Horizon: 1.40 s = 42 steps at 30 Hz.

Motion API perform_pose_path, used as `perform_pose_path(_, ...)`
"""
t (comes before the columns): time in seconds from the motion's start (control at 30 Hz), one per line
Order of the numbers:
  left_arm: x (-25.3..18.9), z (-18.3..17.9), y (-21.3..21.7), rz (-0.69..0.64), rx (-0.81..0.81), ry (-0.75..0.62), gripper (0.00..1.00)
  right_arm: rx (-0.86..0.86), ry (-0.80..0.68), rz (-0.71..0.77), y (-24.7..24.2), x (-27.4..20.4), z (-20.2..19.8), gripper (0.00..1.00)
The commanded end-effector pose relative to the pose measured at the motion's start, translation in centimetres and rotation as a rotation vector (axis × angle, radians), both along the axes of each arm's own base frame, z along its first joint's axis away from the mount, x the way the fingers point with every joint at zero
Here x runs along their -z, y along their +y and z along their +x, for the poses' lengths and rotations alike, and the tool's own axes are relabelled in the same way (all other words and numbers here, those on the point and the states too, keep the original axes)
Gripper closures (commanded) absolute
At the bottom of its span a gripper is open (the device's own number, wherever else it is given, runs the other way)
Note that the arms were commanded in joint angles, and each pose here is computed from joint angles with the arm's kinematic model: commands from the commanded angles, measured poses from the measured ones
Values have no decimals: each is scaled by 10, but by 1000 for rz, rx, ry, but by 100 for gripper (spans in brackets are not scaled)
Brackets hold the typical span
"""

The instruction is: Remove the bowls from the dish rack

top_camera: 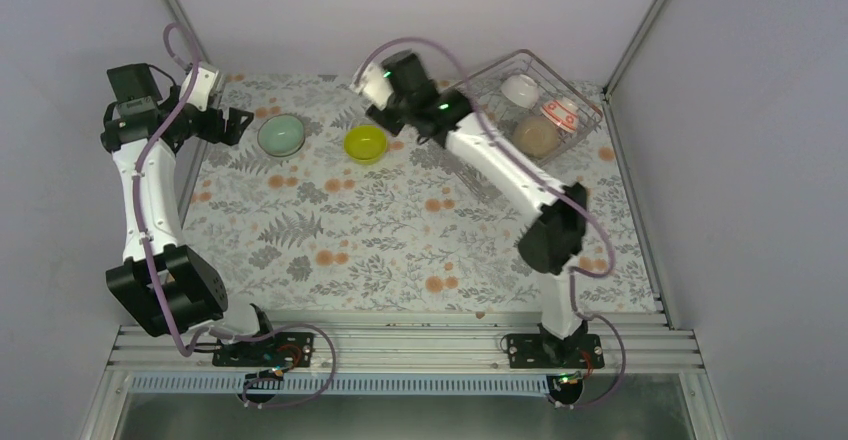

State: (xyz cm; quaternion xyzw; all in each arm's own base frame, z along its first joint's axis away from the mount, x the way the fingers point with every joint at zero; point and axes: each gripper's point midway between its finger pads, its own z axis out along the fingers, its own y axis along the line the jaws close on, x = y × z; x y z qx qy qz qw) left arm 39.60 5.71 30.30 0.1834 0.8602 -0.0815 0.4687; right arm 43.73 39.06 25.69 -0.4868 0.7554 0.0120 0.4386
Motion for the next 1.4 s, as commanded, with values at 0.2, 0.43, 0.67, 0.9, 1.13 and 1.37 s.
perform_pose_path(0.2, -24, -1, -39, 37, 36, -51, 0, 457, 39, 0, -238, -42, 63, 40)
perform_pose_path(0.43, -17, 16, -109, 114, 97, -21, 0, 582, 278, 157, -331, -10, 58, 39)
perform_pose_path(0.67, 15, 38, -189, 220, 194, 30, 0, 668, 397, 214, -373, 25, 36, 36)
perform_pose_path(0.9, 35, 59, -249, 249, 301, 79, 0, 723, 532, 316, -400, 59, 28, 20)
perform_pose_path(1.13, 38, 81, -278, 238, 333, 86, 0, 698, 654, 416, -402, 86, 38, 9)
perform_pose_path(1.37, 57, 95, -296, 258, 342, 115, 0, 683, 748, 466, -396, 107, 44, 0)
